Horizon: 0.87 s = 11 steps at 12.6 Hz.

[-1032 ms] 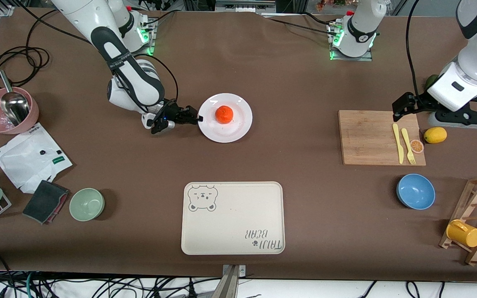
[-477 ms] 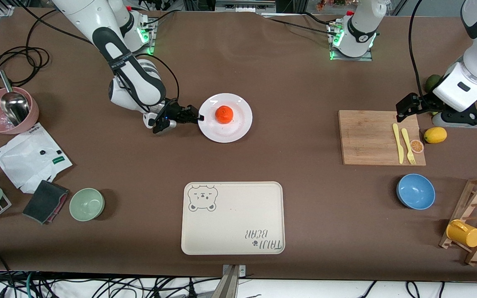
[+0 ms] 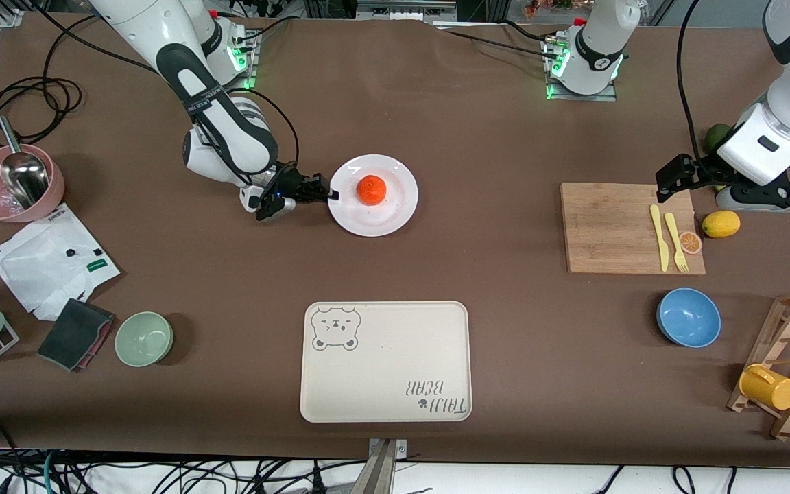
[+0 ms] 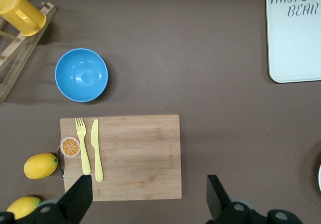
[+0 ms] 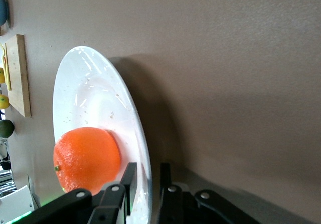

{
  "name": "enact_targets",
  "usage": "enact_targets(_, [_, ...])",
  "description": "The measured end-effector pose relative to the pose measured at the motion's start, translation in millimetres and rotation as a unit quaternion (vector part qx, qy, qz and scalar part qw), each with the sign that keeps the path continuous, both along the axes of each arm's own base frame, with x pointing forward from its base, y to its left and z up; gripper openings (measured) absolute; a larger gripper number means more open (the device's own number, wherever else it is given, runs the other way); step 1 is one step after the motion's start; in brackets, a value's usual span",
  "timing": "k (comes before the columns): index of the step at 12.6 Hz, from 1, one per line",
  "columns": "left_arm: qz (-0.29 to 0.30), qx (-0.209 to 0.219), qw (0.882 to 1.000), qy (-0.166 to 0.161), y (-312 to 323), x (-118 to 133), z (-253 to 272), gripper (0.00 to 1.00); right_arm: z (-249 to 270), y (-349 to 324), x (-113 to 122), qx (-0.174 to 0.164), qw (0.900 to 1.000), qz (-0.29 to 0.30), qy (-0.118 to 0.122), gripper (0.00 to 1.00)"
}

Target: Place orange and plate with both arms

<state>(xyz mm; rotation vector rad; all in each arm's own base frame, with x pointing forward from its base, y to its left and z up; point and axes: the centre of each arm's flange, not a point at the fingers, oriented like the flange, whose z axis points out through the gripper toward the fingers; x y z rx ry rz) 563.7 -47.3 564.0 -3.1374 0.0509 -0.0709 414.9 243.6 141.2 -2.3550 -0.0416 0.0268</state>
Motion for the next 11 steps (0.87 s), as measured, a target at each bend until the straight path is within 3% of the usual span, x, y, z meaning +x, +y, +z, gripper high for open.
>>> enact_targets(6, [0.000, 0.000, 1.000, 0.000, 0.0, 0.0, 0.0, 1.00, 1.9, 1.9, 0.3, 0.004, 1.000, 0.001, -0.001, 0.07])
enact_targets(11, [0.000, 0.000, 1.000, 0.000, 0.0, 0.0, 0.0, 1.00, 6.4, 3.9, 1.3, 0.007, 1.000, 0.002, -0.005, 0.07])
